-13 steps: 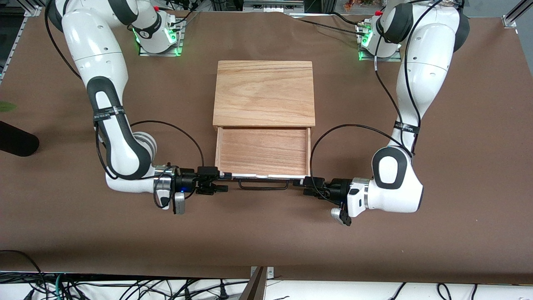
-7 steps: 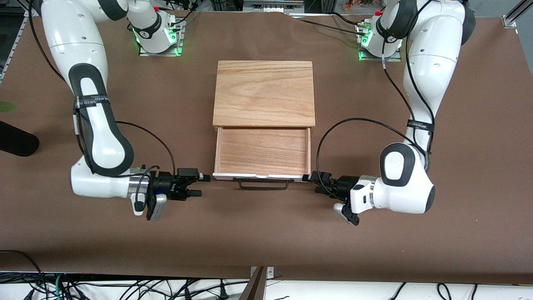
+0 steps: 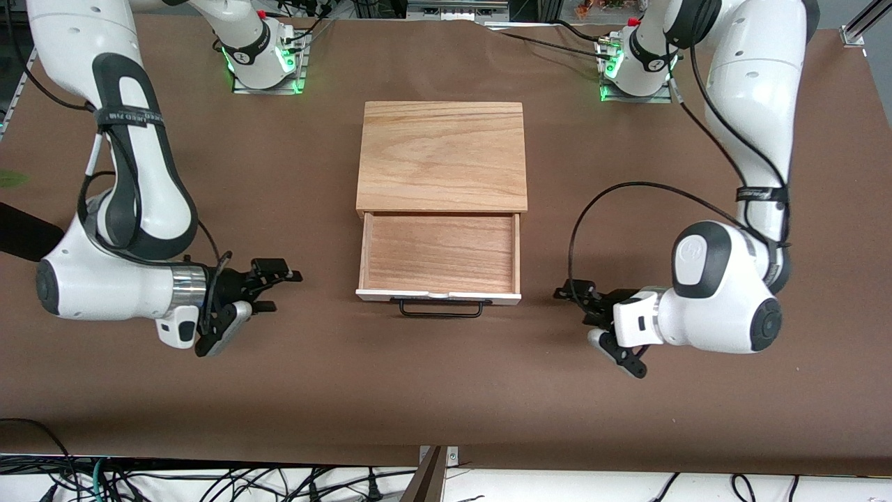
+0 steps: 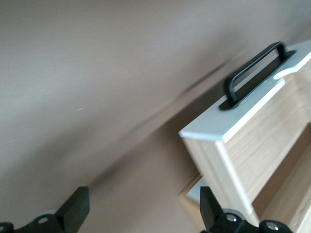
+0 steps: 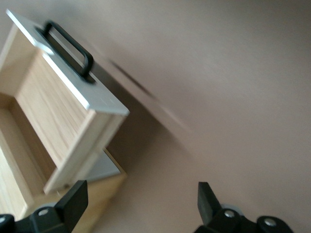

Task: Pull top drawer with both arms simultaneously

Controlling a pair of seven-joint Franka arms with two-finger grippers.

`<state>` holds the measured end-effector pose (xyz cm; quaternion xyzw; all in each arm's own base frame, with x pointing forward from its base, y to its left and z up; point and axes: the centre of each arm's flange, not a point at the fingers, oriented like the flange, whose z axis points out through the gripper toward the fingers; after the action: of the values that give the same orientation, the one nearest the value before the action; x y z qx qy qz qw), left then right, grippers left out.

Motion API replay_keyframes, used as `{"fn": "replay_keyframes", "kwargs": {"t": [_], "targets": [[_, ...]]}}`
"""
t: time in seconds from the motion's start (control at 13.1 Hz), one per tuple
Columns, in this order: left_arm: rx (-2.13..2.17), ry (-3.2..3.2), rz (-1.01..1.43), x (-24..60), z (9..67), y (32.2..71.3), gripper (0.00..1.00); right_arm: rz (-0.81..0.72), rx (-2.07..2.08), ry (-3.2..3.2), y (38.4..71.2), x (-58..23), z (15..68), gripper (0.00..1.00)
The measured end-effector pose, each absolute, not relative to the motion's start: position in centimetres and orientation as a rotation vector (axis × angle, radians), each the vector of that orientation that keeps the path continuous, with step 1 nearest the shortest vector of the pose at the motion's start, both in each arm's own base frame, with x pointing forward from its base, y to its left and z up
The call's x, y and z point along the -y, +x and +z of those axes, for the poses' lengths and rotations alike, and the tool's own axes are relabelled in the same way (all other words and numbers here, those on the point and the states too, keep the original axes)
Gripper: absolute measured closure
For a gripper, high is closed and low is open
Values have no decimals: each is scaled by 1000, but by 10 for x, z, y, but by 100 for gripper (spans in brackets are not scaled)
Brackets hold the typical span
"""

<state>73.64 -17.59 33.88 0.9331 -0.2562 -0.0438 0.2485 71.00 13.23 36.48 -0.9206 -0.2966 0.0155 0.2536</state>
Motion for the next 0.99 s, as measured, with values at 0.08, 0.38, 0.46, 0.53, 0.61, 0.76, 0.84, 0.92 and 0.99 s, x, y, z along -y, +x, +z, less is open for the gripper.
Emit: {"fn": "replay_keyframes", "kwargs": {"t": [0.08, 0.38, 0.46, 0.53, 0.61, 0.76, 0.84, 0.92, 0.99], "targets": [[719, 2582, -111, 167, 351, 736, 0, 91, 832, -2541, 705, -128, 374, 0], [734, 2690, -79, 125, 396, 733, 0, 270, 839, -2736, 682, -105, 418, 0], [733, 2716, -69, 113, 408, 731, 0, 288, 832, -2809, 675, -98, 437, 0], [727, 2737, -56, 102, 419, 730, 0, 297, 810, -2870, 664, -93, 455, 0], [720, 2753, -40, 92, 430, 729, 0, 306, 775, -2920, 650, -88, 471, 0], [694, 2777, -11, 74, 446, 728, 0, 322, 694, -3018, 619, -76, 497, 0], [681, 2789, 0, 66, 451, 728, 0, 328, 634, -3061, 603, -68, 506, 0], [671, 2797, 12, 60, 457, 727, 0, 325, 575, -3089, 588, -59, 513, 0], [666, 2803, 26, 56, 464, 726, 0, 300, 533, -3104, 577, -49, 517, 0]]}}
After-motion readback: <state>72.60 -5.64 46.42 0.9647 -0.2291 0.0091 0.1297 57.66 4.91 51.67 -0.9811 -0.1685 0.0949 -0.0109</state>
